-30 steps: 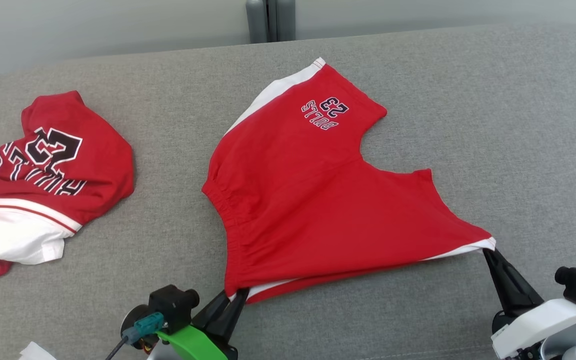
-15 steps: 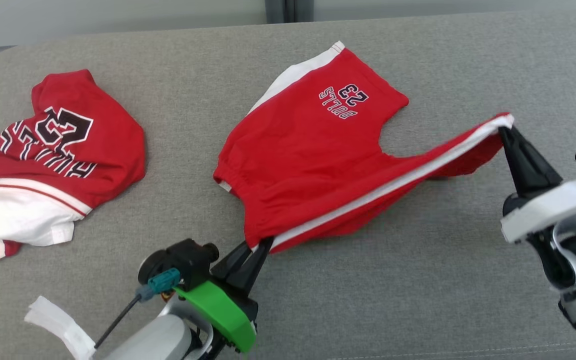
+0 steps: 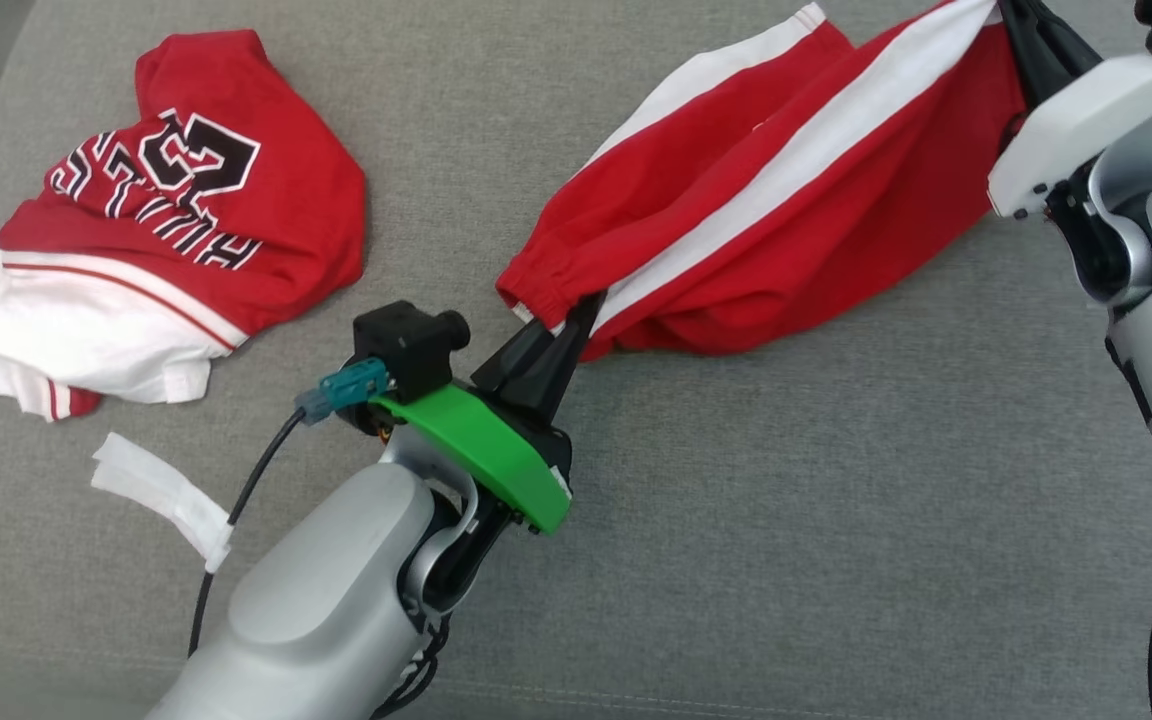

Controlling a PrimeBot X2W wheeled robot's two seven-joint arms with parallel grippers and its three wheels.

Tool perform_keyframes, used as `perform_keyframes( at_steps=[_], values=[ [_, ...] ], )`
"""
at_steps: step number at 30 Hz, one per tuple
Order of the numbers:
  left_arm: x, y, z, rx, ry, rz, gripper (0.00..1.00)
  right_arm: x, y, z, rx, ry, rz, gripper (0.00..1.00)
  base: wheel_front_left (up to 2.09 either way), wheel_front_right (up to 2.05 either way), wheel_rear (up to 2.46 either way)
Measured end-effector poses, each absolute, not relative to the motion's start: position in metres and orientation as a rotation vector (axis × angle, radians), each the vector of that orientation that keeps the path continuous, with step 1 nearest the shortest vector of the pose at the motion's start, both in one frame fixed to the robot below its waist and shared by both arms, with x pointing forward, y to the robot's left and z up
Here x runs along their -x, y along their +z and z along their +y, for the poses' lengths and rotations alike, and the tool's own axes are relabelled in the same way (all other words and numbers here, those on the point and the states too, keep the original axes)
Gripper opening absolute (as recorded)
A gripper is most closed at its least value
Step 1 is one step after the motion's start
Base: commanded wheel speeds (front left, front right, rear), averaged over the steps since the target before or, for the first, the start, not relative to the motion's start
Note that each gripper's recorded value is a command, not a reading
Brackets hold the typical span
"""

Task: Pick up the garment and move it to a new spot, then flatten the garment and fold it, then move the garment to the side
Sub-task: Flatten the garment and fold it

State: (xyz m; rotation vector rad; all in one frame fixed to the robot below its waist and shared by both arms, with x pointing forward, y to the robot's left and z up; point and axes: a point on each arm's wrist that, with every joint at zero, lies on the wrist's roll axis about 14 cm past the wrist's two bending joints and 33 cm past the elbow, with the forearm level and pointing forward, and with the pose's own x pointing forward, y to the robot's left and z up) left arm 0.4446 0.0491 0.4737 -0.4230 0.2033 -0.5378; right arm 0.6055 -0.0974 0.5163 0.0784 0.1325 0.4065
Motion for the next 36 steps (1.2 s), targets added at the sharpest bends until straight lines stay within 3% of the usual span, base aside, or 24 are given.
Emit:
perform_keyframes(
  at_steps=[9, 10, 11, 12, 17, 23, 29, 36],
  values=[
    [-0.473, 0.446, 0.07, 0.451, -0.429, 0.26, 0.0, -0.649, 0.466, -0.046, -0.064, 0.44, 0.228, 0.0, 0.0, 0.0, 0.0],
    [-0.475, 0.443, 0.073, 0.448, -0.417, 0.265, 0.08, -0.652, 0.461, -0.045, -0.073, 0.433, 0.235, 0.0, 0.0, 0.0, 0.0],
    [-0.477, 0.439, 0.075, 0.435, -0.411, 0.272, 0.37, -0.655, 0.456, -0.043, -0.08, 0.429, 0.237, 0.23, 0.0, 0.0, 0.0],
    [-0.478, 0.437, 0.077, 0.423, -0.407, 0.271, 1.0, -0.656, 0.453, -0.04, -0.082, 0.43, 0.239, 1.0, 0.0, 0.0, 0.0],
    [-0.479, 0.428, 0.086, 0.385, -0.379, 0.278, 1.0, -0.652, 0.437, -0.024, -0.091, 0.455, 0.249, 1.0, 0.0, 0.0, 0.0],
    [-0.476, 0.444, 0.101, 0.385, -0.334, 0.206, 1.0, -0.642, 0.434, -0.045, -0.075, 0.423, 0.26, 1.0, 0.0, 0.0, 0.0],
    [-0.461, 0.462, 0.138, 0.367, -0.207, 0.105, 1.0, -0.627, 0.424, -0.083, -0.051, 0.355, 0.326, 1.0, 0.0, 0.0, 0.0],
    [-0.448, 0.482, 0.192, 0.261, -0.04, -0.004, 1.0, -0.616, 0.397, -0.082, -0.066, 0.355, 0.416, 1.0, 0.0, 0.0, 0.0]
  ],
)
